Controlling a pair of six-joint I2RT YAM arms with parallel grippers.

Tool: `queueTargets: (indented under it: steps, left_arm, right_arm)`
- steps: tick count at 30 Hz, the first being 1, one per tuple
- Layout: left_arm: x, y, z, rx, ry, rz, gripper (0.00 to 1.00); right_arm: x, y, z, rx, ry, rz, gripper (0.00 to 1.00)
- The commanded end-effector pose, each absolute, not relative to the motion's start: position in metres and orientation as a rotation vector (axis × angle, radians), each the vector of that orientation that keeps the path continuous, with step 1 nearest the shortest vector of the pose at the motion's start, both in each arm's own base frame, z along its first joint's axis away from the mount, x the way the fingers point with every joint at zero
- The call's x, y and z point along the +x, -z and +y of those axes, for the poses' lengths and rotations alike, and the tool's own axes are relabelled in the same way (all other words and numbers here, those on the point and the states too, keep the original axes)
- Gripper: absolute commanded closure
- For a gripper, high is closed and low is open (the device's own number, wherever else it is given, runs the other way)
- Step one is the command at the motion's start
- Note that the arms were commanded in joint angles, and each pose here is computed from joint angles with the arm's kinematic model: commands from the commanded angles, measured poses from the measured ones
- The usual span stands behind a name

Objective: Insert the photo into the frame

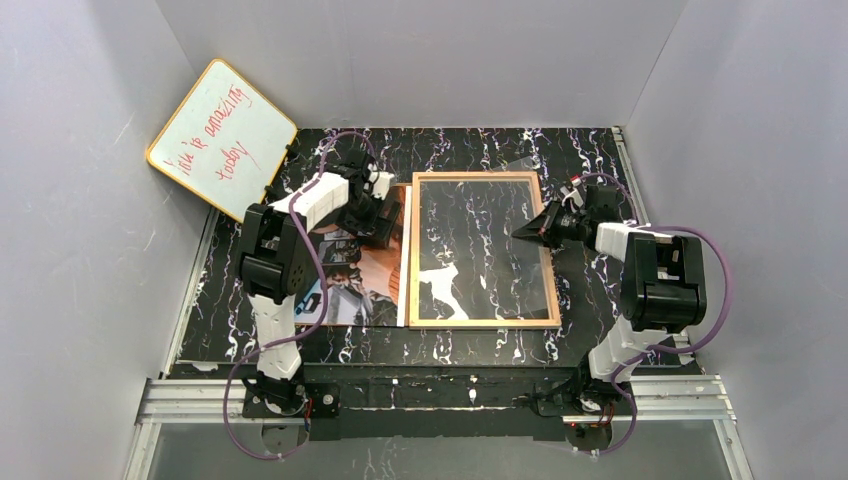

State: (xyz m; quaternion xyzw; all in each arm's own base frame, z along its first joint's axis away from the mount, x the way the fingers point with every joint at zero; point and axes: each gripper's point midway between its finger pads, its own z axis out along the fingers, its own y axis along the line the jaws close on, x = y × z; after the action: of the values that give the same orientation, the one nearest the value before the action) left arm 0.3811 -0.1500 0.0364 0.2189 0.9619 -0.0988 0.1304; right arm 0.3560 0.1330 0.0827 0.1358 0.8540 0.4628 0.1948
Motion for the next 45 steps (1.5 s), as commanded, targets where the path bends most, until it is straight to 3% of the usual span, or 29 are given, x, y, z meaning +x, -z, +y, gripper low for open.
queueTargets:
  steps: [1,45]
  left_arm:
    - [0.369,-0.029,-0.168,0.700,0.308,2.804,0.04]
    - [0.359,0.002,-0.183,0.740,0.338,2.830,0.07]
  right_arm:
    - [0.356,-0.114,0.144,0.311,-1.505,2.226,0.99]
    - [0.353,-0.159,0.166,0.169,-1.774,2.005,0.99]
